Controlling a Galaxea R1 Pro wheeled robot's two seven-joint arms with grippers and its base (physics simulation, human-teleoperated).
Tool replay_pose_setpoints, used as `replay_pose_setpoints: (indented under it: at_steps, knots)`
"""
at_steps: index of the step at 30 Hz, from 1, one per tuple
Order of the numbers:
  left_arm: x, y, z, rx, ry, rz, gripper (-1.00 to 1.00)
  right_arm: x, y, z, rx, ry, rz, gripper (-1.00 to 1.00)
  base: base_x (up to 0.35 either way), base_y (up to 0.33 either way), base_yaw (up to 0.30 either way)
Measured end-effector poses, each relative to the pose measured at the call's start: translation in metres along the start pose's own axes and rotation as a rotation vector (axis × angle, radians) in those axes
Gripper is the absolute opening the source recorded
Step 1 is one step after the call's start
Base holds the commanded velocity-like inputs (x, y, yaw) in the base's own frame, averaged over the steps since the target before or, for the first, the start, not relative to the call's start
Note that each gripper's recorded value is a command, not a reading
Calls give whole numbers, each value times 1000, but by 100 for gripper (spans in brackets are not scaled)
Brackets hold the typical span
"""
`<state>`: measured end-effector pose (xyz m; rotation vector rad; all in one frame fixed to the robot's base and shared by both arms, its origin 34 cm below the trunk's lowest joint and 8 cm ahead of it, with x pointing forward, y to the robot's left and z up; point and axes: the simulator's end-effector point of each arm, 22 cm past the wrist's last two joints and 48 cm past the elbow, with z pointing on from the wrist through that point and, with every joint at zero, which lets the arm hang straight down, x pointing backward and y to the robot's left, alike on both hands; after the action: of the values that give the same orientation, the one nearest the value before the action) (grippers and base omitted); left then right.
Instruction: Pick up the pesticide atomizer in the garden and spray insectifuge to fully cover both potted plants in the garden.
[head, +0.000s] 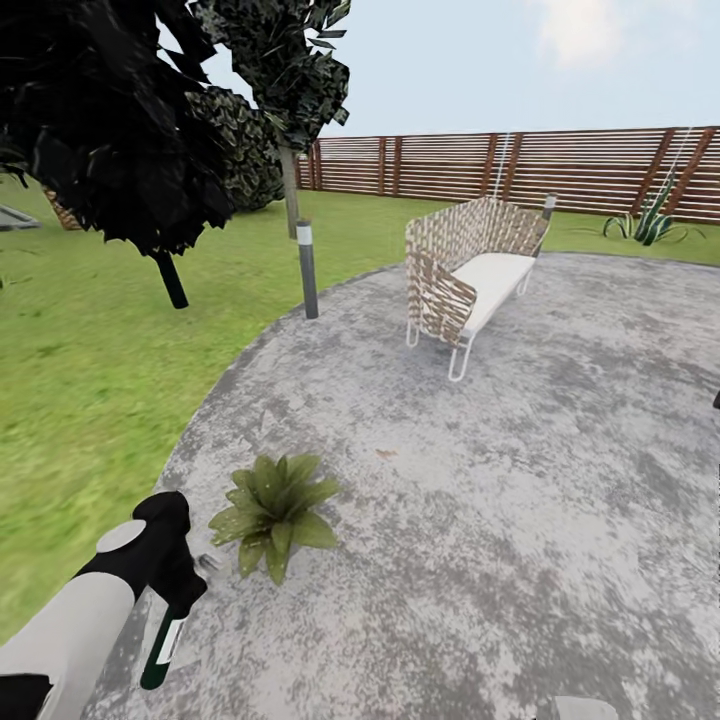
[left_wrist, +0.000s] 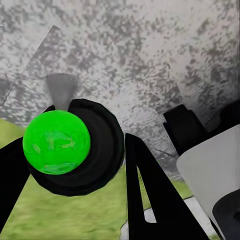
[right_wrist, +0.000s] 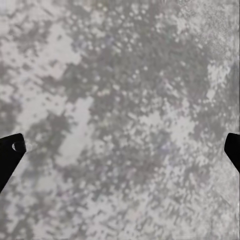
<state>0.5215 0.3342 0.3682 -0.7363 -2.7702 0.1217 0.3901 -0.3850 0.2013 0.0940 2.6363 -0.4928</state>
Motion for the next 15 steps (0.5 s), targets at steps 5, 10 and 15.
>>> replay_pose_setpoints:
  at_steps: [5, 10, 15]
  knots:
    - [1, 0, 1, 1, 1, -1, -100, 0, -2, 0, 3, -1, -1, 100, 100, -258, 2]
    - [1, 0, 0, 2, 0, -1, -100, 0, -2, 0, 2, 0, -1, 100, 207, -214, 0]
    - [1, -1, 1, 5, 0, -2, -100, 0, 0, 0, 0, 0, 0, 100, 243, -183, 13]
